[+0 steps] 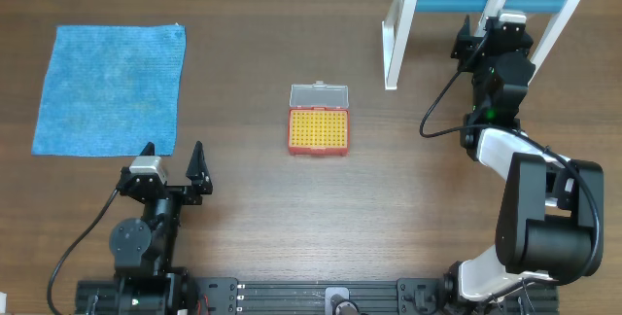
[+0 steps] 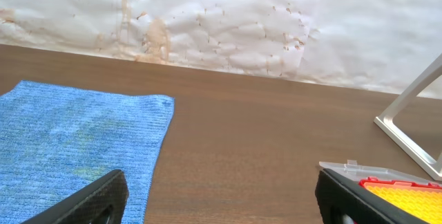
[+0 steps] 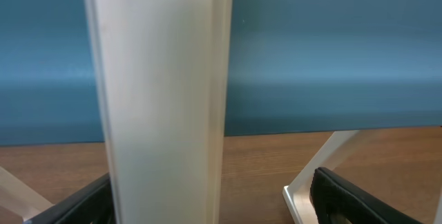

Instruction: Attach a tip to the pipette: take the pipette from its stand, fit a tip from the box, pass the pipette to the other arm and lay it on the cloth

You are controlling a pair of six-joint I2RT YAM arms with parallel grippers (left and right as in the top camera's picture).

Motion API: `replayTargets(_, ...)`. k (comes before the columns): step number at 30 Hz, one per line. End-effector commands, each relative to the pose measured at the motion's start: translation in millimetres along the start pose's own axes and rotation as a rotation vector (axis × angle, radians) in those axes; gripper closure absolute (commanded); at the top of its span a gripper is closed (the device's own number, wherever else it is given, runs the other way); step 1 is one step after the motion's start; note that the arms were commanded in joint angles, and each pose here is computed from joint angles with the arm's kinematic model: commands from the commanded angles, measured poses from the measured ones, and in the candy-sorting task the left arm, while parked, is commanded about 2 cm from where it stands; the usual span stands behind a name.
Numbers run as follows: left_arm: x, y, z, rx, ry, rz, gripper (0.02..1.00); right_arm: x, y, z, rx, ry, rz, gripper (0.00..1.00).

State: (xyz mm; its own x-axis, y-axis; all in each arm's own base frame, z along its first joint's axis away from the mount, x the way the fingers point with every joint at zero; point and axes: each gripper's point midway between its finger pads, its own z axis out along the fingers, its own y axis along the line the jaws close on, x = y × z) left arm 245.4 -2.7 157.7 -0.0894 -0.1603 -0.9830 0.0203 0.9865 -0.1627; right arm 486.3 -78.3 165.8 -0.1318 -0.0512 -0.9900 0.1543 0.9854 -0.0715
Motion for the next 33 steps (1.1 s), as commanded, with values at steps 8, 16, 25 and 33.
replayTargets(8,1.3,4.3,0.1,-0.022,-0.003,0.005,0.139,-3.2,-4.4,4.7,0.014,-0.009,-0.013,0.919)
replayTargets(16,1.3,4.3,0.1,-0.022,-0.003,0.005,0.141,-5.5,0.3,4.2,0.005,-0.015,-0.014,0.923)
replayTargets(25,1.3,4.3,0.1,-0.022,-0.003,0.005,0.137,-31.6,3.8,-15.1,-0.002,-0.069,-0.015,0.919)
replayTargets(33,1.3,4.3,0.1,-0.022,-0.003,0.005,0.139,-49.2,9.2,-37.2,-0.039,-0.111,-0.016,0.923)
